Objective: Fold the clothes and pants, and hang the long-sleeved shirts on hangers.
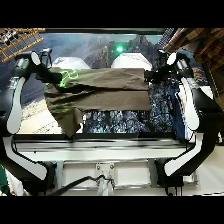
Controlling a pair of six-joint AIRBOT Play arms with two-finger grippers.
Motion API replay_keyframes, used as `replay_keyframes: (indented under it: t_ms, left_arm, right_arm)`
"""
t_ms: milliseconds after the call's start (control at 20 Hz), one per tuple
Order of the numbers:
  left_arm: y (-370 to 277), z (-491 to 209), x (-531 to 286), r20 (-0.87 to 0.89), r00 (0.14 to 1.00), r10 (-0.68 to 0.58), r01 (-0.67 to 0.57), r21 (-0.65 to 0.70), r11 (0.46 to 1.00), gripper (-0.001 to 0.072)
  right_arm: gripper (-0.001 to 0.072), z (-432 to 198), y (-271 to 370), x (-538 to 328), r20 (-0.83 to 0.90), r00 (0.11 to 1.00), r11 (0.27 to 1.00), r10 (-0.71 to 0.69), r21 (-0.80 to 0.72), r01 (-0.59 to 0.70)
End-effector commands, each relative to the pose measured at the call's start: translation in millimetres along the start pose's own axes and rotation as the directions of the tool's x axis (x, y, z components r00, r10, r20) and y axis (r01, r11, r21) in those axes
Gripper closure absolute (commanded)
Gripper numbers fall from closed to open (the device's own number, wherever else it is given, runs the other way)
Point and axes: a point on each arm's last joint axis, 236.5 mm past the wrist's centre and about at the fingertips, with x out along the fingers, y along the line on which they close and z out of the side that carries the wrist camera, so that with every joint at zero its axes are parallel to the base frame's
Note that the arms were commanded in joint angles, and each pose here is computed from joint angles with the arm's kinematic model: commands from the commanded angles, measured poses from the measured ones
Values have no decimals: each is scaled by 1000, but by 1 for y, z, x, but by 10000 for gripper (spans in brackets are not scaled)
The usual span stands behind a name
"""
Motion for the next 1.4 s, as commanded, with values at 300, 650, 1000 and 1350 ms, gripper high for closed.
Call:
replay_keyframes:
  t_ms: [300, 650, 1000, 1350]
  left_arm:
    - [73, 6, -121, 219, 973, 77, -16, -268, 963, 452]
    - [44, -76, -84, 247, 969, 8, 91, -386, 918, 489]
    - [23, -84, -72, 264, 962, -73, 185, -430, 884, 482]
    - [23, -85, -72, 259, 963, -74, 183, -429, 884, 482]
  right_arm:
    - [420, -88, -51, -54, 40, 998, 973, -51, 228, 41]
    - [302, -173, -40, -3, 77, 987, 841, 144, 515, -163]
    - [303, -163, -31, 6, 124, 979, 815, 163, 542, -204]
    - [304, -164, -18, 26, 101, 981, 829, 164, 524, -193]
